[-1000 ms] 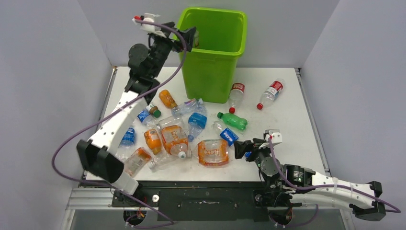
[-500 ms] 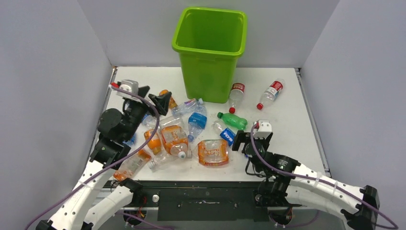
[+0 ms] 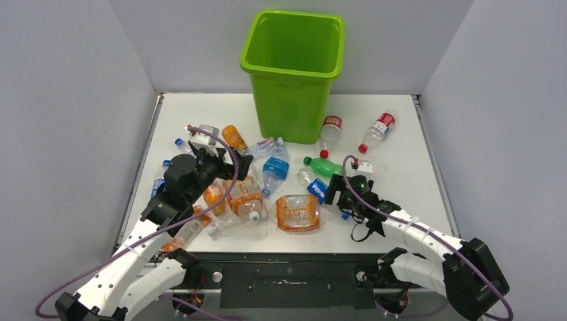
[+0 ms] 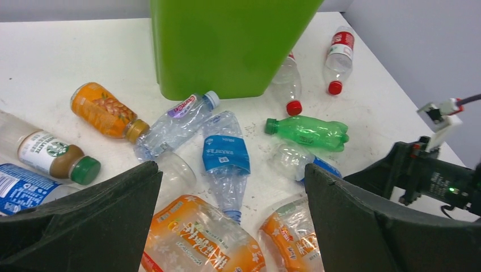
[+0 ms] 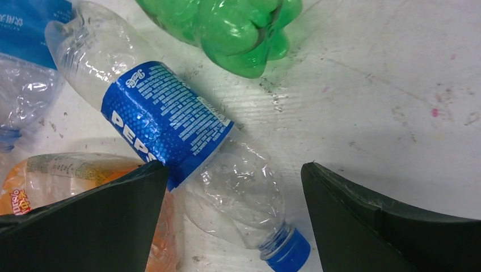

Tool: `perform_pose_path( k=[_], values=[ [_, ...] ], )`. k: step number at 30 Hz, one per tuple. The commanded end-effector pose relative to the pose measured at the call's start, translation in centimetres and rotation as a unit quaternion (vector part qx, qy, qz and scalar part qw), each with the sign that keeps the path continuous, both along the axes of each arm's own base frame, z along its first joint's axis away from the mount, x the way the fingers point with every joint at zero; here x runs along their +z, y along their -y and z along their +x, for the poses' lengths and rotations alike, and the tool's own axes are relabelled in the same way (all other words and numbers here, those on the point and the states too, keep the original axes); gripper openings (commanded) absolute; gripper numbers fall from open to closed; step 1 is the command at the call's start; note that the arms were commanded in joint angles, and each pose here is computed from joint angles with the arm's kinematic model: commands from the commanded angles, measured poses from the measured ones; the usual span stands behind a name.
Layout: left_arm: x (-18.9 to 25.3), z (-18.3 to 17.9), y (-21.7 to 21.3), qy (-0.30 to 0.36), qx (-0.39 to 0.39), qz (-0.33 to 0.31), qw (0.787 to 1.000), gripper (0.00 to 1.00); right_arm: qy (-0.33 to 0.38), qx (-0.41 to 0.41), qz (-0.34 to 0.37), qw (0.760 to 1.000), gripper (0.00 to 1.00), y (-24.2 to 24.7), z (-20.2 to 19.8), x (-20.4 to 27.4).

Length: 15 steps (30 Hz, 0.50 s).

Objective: Put the plastic bottles in the bin
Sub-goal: Pick up the plastic bottle at the center of the board.

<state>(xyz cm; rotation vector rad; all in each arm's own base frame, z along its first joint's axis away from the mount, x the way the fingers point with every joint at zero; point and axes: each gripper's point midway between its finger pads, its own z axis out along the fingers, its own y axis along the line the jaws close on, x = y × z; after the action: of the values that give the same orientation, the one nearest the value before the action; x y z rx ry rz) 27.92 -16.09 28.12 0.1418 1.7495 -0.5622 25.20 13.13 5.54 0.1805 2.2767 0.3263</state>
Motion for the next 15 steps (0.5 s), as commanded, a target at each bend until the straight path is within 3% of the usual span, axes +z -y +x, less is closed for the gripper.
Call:
perform_pose_path(
  k=[1,6,12,15],
  values=[
    [2.1,-1.1,0.9,0.036,-0.019,-0.009,0.999,0.97,0.033,0.050,0.014,0.998,0.90,-2.8,0.9,0.7],
    [2.2,-1.7,1.5,0.040,-0.031,-0.004,0.999,0.97,0.013,0.042,-0.035,0.998,0.91,-2.7,0.3,-1.1],
    [2.1,-1.8,1.6,0.039,-0.033,-0.001,0.999,0.97,0.001,0.031,-0.040,0.999,0.97,-2.2,-0.1,-2.2],
    [2.1,-1.8,1.6,0.038,-0.033,-0.001,0.999,0.97,0.002,0.030,-0.035,0.999,0.89,-2.3,0.0,-2.2]
  ],
)
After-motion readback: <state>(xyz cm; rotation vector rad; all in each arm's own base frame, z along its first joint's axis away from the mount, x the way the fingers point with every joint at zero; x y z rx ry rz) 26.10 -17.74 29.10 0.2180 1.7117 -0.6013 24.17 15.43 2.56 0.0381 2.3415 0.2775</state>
